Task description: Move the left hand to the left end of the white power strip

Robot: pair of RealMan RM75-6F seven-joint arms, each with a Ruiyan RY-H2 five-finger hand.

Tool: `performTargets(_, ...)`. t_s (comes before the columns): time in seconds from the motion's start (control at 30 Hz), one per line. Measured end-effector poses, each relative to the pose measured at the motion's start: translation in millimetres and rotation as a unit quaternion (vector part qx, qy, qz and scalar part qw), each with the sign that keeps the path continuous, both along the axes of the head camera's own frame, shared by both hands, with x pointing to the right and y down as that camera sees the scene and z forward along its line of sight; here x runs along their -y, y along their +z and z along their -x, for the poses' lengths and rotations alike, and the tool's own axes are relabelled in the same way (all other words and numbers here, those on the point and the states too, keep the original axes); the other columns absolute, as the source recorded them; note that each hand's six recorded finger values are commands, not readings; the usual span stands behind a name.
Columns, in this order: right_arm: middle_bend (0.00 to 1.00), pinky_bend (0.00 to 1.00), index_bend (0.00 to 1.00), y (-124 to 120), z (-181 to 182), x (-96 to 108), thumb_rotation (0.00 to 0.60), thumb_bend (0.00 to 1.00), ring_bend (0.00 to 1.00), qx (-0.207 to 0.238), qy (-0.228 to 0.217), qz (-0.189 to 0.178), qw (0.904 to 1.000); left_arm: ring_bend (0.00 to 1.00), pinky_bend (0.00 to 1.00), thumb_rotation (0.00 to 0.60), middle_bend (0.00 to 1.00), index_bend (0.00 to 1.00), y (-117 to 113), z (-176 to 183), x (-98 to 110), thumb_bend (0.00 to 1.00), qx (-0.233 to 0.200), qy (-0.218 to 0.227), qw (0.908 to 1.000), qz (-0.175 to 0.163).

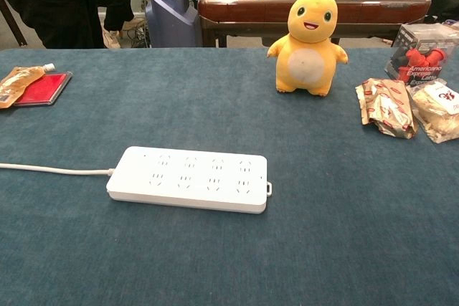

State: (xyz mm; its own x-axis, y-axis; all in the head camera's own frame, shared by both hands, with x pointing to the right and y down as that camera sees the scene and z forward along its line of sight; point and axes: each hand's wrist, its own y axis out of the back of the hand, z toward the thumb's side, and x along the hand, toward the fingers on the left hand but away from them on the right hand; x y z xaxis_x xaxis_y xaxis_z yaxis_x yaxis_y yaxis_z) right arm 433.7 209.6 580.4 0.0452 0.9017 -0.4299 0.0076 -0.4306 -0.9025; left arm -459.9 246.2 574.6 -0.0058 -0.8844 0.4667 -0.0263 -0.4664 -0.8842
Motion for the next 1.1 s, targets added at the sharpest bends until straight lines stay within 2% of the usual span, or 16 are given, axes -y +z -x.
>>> performTargets(0.17,0.43,0.56,0.62,-2,-1,0,0.600,0.17,0.41,0.002,0.004,-0.003,1.0000,0.29,0.55,0.600,0.37,0.46,2,-3,1,0.23,-0.005,0.003,1.0000,0.001)
performTargets(0.33,0.43,0.56,0.62,-6,-2,2,0.600,0.17,0.41,0.005,0.006,-0.009,0.9999,0.35,0.64,0.600,0.37,0.37,1,-14,6,0.23,-0.026,0.021,0.9994,-0.011)
performTargets(0.43,0.43,0.56,0.62,-9,-2,4,0.600,0.17,0.41,0.009,0.009,-0.015,0.9998,0.49,0.75,0.600,0.42,0.32,-1,-28,14,0.23,-0.054,0.045,0.9974,-0.019)
performTargets(0.53,0.43,0.56,0.62,-11,-2,7,0.600,0.17,0.41,0.013,0.012,-0.016,0.9997,0.71,0.93,0.600,0.58,0.31,-2,-47,25,0.23,-0.092,0.075,0.9927,-0.021)
performTargets(0.6,0.43,0.56,0.62,-12,-4,9,0.600,0.17,0.41,0.012,0.015,-0.017,0.9997,0.84,1.00,0.600,0.71,0.28,0,-60,31,0.23,-0.110,0.101,0.9887,-0.012)
performTargets(0.7,0.43,0.56,0.62,-12,-6,11,0.600,0.17,0.41,0.011,0.020,-0.016,0.9996,0.91,1.00,0.600,0.84,0.25,6,-80,41,0.23,-0.118,0.143,0.9827,0.008)
performTargets(0.8,0.43,0.56,0.62,-14,-9,14,0.600,0.17,0.41,0.009,0.024,-0.017,0.9995,0.96,1.00,0.600,0.90,0.24,13,-103,50,0.28,-0.124,0.184,0.9746,0.026)
performTargets(0.9,0.43,0.56,0.62,-16,-11,16,0.600,0.17,0.41,0.010,0.029,-0.021,0.9993,0.99,1.00,0.600,0.93,0.22,21,-123,56,0.37,-0.128,0.216,0.9668,0.046)
performTargets(1.1,0.43,0.56,0.62,-21,-15,19,0.600,0.17,0.41,0.012,0.034,-0.028,0.9990,1.00,1.00,0.600,0.94,0.20,39,-161,57,0.43,-0.133,0.266,0.9507,0.086)
